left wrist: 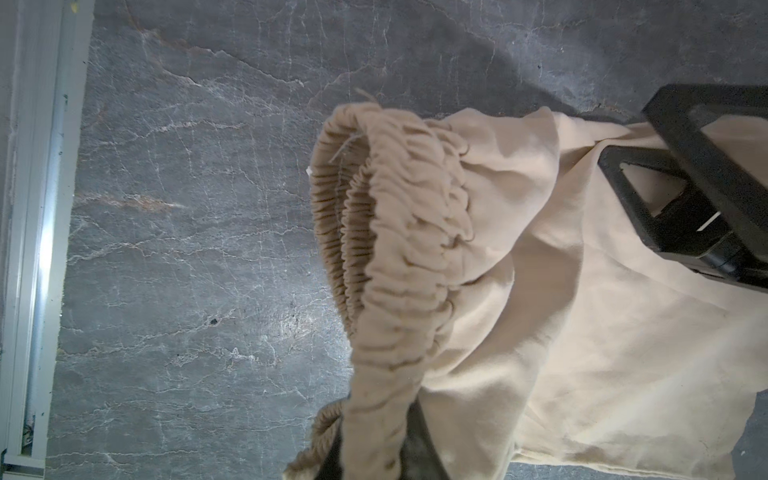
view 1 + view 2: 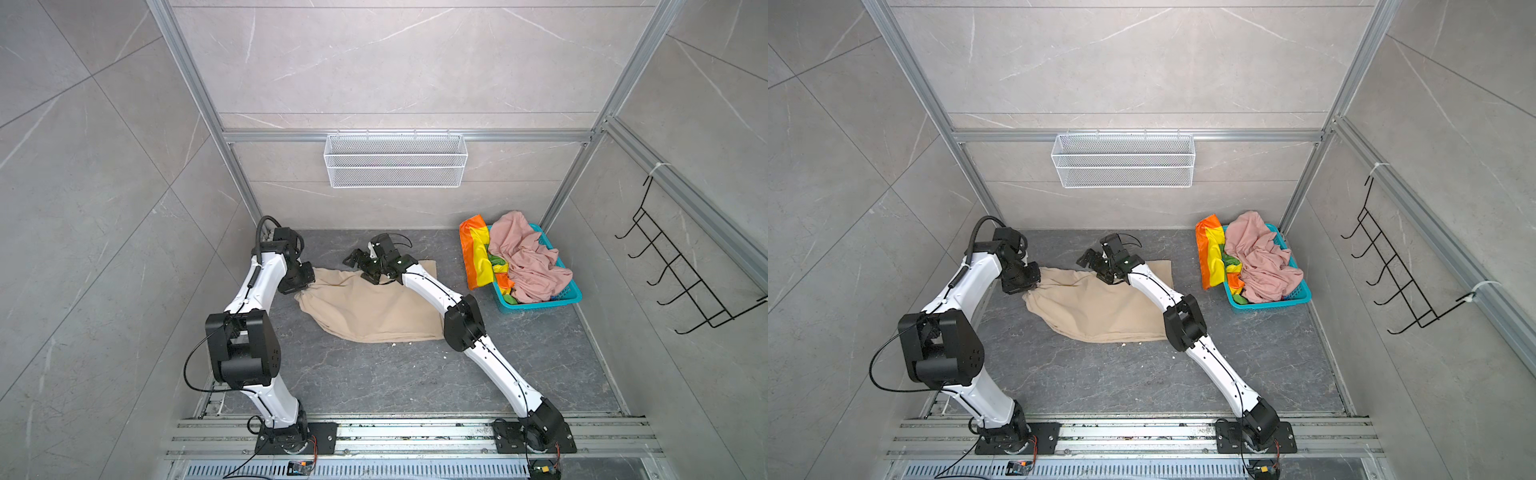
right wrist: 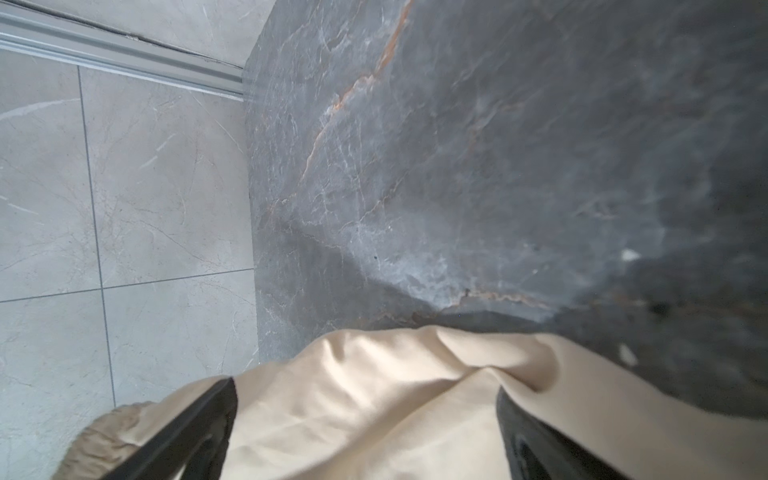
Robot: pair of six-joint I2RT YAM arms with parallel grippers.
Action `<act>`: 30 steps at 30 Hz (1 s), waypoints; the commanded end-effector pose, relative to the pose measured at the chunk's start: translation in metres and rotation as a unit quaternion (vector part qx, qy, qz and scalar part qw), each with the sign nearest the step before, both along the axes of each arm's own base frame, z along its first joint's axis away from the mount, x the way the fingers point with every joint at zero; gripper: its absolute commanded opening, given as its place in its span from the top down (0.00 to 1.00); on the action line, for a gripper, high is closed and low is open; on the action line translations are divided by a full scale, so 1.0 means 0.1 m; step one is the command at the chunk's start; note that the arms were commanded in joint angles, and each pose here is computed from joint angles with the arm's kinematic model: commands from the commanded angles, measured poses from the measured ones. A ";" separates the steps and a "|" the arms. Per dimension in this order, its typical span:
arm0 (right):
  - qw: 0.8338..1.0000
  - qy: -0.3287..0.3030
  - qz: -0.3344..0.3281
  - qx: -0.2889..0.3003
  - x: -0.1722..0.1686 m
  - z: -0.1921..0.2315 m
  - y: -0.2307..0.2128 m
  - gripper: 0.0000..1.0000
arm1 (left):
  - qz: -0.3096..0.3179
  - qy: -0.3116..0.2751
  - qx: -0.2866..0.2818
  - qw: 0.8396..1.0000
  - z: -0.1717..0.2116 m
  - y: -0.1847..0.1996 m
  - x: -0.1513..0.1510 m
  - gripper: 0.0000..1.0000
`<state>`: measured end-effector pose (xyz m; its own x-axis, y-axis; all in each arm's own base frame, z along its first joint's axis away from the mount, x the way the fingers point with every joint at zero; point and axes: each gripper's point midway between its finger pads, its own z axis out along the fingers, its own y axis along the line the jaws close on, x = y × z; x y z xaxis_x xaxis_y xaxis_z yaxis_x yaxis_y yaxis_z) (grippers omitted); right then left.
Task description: Fold and stack the shorts
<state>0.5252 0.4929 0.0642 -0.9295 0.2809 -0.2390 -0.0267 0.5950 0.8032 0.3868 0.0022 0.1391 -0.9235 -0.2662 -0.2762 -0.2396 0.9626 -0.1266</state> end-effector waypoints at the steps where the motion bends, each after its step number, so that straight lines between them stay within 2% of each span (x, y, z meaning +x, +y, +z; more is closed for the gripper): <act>1: 0.999 -0.008 -0.014 -0.030 0.08 0.06 -0.18 0.01 | -0.009 -0.029 -0.020 0.999 0.15 -0.09 0.00 1.00; 6: 0.997 -0.069 -0.006 -0.029 0.09 0.83 -0.29 0.01 | -0.009 -0.030 -0.030 0.999 0.13 -0.12 0.03 1.00; 12: 0.993 -0.104 0.011 -0.051 -0.17 1.48 -0.49 0.01 | -0.008 -0.049 -0.028 0.998 0.25 -0.11 0.03 1.00; 16: 0.994 -0.073 0.023 -0.084 -0.46 1.33 -0.64 0.01 | -0.009 -0.057 -0.019 0.998 0.30 -0.09 0.04 1.00; 22: 0.996 -0.041 0.035 -0.069 -1.12 1.05 -0.70 0.00 | -0.008 -0.073 -0.025 0.997 0.37 -0.13 0.05 1.00; 30: 0.994 0.005 0.078 -0.077 -1.99 0.57 -0.37 0.01 | -0.008 -0.083 -0.028 0.996 0.41 -0.16 0.05 1.00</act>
<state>0.3411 0.4362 0.1050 -0.9686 0.0754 -0.2370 -0.1026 0.7468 0.6571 0.3906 -0.0104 0.1592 -0.8972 -0.2660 -0.3525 -0.2096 0.9591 -0.1902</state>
